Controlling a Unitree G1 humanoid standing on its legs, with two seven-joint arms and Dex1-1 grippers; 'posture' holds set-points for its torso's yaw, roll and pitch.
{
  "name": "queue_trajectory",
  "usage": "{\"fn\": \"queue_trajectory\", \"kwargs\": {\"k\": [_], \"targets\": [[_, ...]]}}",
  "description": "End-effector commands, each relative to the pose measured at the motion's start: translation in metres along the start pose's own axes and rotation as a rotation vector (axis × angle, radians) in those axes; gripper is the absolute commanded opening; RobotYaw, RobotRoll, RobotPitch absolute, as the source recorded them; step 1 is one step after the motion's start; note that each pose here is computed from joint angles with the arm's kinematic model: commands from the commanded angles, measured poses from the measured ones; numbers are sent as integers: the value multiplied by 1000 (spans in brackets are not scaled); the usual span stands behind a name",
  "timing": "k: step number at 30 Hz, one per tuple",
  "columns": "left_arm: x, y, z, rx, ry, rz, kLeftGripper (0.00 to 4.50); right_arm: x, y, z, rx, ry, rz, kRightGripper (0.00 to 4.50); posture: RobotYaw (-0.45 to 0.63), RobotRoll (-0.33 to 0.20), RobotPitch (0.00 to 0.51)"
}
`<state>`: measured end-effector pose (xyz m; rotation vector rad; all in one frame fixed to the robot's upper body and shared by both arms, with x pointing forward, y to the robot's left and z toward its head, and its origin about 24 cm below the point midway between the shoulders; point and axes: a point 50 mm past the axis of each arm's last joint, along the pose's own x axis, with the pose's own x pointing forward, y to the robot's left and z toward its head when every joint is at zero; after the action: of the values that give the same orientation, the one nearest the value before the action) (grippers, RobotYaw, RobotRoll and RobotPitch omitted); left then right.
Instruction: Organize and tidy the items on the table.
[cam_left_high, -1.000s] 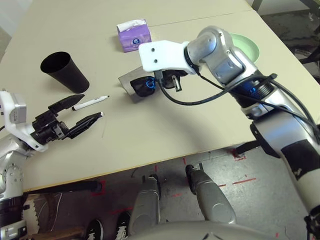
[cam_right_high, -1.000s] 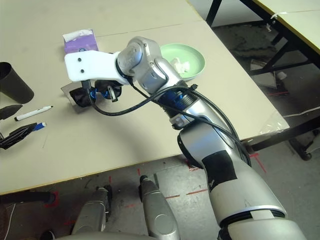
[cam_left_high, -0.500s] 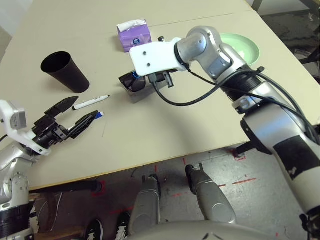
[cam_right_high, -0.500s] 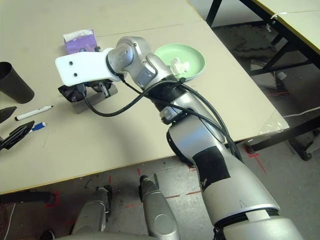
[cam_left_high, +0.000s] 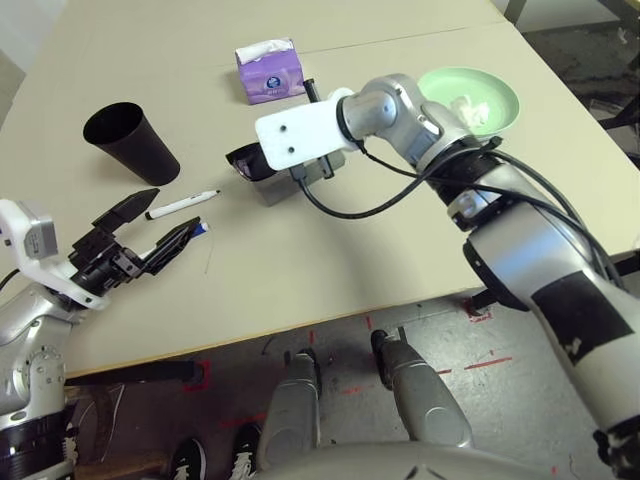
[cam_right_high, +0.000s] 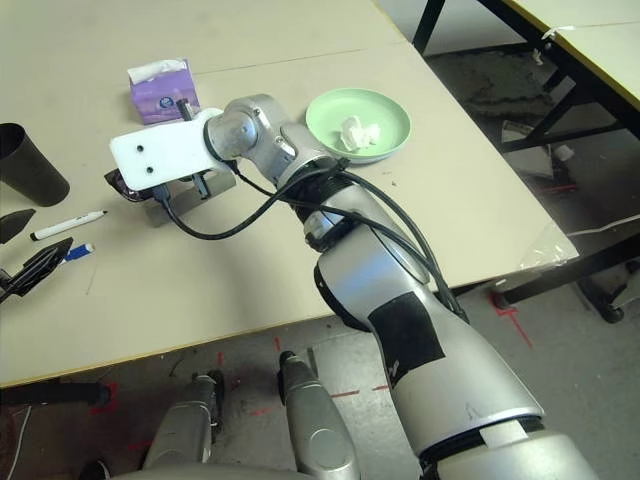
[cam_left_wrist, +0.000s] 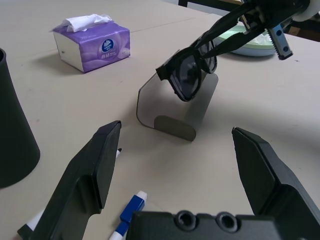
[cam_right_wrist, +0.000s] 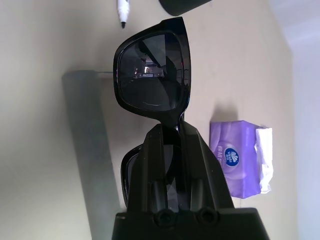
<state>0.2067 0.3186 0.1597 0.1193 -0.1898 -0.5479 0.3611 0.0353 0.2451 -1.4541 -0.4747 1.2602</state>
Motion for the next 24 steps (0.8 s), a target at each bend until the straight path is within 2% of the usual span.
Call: {"fn": "queue_trajectory", "kwargs": {"k": [1,24], "targets": [[0,-5,-2,-15,7,-11,4500,6,2,4,-34,-19,-11,161,-82,0,264],[-7,-9,3,-18,1,14,4500,16,35,-13,-96,26,-12,161,-47,0,273]]}}
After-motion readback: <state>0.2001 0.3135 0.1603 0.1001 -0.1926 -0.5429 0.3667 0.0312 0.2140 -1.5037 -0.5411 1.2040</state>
